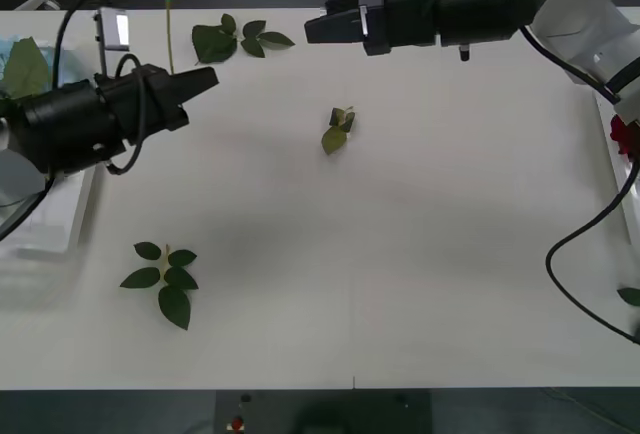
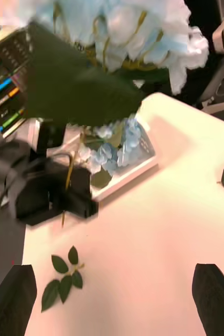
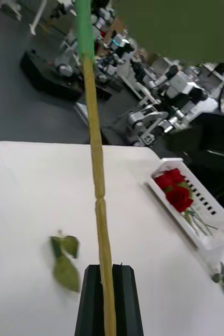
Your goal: Put the red flowers into the right box and the blue flowers into the left box
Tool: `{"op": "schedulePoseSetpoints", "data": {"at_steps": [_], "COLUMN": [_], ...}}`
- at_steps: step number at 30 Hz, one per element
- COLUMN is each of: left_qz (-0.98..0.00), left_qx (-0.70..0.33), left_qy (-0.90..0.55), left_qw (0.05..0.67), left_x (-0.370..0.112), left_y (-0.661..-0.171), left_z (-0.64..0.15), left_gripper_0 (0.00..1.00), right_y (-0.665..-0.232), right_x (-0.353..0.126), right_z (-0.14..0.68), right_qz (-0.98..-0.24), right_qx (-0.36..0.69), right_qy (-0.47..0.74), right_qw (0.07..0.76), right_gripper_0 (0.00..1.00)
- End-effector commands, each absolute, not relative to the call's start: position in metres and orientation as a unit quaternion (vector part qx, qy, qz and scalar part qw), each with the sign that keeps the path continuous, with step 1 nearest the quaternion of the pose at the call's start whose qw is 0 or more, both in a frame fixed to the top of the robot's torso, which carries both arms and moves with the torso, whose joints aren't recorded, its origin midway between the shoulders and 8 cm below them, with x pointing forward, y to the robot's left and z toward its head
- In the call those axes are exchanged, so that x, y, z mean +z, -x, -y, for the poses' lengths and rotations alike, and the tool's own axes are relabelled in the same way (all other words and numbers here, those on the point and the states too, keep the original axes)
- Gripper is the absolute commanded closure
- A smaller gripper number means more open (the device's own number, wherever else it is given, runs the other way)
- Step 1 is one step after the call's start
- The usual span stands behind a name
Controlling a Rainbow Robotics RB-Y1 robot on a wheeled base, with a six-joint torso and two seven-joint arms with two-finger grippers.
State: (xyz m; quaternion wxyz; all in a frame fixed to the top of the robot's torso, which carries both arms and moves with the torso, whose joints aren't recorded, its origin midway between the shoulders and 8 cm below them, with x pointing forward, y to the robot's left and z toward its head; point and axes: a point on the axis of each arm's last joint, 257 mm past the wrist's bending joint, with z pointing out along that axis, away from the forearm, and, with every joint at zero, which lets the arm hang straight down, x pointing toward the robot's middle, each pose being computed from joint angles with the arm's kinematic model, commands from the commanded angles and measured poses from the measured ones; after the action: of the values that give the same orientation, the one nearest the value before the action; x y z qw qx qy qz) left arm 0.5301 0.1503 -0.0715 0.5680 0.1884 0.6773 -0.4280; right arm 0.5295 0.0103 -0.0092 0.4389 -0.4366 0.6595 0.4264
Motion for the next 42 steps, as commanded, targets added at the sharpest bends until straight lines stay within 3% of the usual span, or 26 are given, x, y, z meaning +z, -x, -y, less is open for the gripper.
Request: {"op": "schedulePoseSetpoints", "data": {"at_steps": [1, 5, 12, 19, 31, 42], "left_qz": [-0.686, -0.705, -0.761, -0.821, -0.882, -0.898], "left_qx": [-0.372, -0.303, -0.266, -0.193, 0.042, 0.095], "left_qy": [-0.165, -0.165, -0.166, -0.157, -0.119, -0.108], "left_qw": [0.603, 0.620, 0.567, 0.514, 0.455, 0.416], "left_x": [-0.061, -0.066, -0.080, -0.098, -0.117, -0.149], "left_y": [-0.538, -0.540, -0.528, -0.514, -0.502, -0.492], "left_z": [-0.221, -0.281, -0.351, -0.417, -0.553, -0.577], "left_gripper_0": [1.00, 1.00, 1.00, 1.00, 1.00, 1.00], "right_y": [-0.524, -0.515, -0.497, -0.493, -0.501, -0.501], "right_x": [-0.024, -0.048, -0.086, -0.086, -0.089, -0.098], "right_z": [0.016, 0.037, 0.088, 0.122, 0.142, 0.142], "right_qz": [-0.646, -0.639, -0.659, -0.672, -0.685, -0.689], "right_qx": [0.370, 0.342, 0.289, 0.268, 0.243, 0.244], "right_qy": [0.497, 0.536, 0.578, 0.583, 0.581, 0.580], "right_qw": [0.445, 0.432, 0.385, 0.368, 0.366, 0.359], "right_gripper_0": [0.14, 0.14, 0.13, 0.13, 0.13, 0.14]}}
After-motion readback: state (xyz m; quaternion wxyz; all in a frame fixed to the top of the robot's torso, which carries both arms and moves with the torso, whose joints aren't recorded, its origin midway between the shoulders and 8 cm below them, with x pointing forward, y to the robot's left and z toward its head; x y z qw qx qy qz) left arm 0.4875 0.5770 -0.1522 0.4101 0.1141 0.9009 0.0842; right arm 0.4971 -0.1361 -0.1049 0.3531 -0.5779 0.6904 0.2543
